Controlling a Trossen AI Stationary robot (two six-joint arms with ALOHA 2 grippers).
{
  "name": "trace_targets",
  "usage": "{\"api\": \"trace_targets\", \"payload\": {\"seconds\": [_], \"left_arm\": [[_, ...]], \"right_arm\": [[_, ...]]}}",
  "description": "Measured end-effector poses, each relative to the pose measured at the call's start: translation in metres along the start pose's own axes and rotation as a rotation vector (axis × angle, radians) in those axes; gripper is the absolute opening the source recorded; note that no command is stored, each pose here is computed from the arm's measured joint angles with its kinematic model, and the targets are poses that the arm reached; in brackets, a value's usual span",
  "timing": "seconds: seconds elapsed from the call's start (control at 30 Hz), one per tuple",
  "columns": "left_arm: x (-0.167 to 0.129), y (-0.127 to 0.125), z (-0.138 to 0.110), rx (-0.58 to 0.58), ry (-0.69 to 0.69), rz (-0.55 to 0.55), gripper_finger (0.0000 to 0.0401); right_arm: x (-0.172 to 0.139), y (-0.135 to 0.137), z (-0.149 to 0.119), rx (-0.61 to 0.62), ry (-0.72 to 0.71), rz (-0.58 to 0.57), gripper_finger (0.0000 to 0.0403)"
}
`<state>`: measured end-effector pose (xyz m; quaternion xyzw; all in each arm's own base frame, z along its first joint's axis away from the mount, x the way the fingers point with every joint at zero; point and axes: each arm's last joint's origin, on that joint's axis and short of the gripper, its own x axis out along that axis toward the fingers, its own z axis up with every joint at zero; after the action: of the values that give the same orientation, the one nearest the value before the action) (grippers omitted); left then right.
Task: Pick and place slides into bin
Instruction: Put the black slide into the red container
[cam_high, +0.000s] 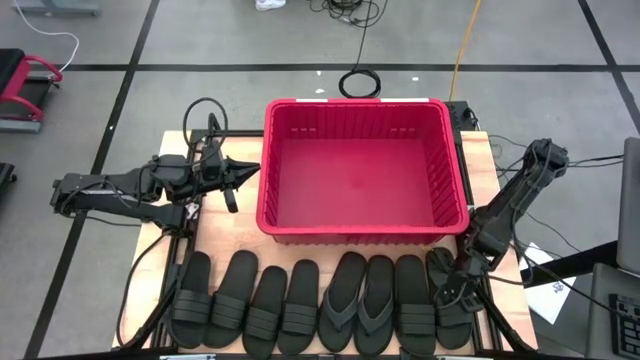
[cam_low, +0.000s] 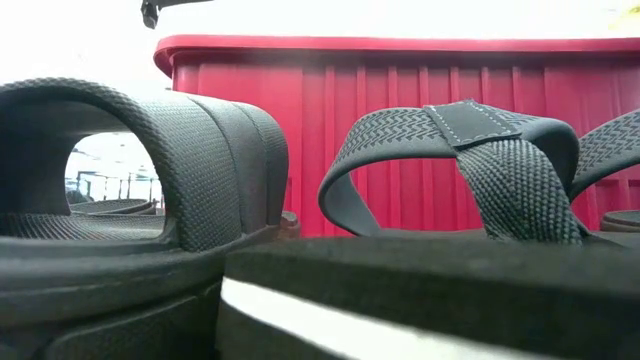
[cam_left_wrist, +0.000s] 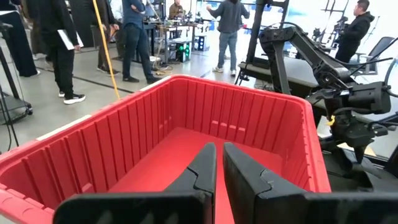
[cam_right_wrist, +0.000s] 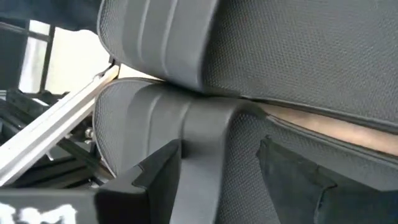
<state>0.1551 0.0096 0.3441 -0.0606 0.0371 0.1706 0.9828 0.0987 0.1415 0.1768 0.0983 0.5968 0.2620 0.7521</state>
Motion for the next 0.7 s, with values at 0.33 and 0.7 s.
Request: {"api": "trace_targets", "payload": {"seconds": [0.33, 0.7], "left_arm": [[0.0, -0.001, 0.0, 0.0, 0.004, -0.032, 0.0026], [0.0, -0.002, 0.0, -0.02, 0.007, -0.051, 0.0026]], "right_arm": [[0.003, 0.008, -0.008, -0.053, 0.026, 0.02, 0.0208], [0.026, -0.008, -0.021, 0.101, -0.033, 0.147, 0.0208]]}}
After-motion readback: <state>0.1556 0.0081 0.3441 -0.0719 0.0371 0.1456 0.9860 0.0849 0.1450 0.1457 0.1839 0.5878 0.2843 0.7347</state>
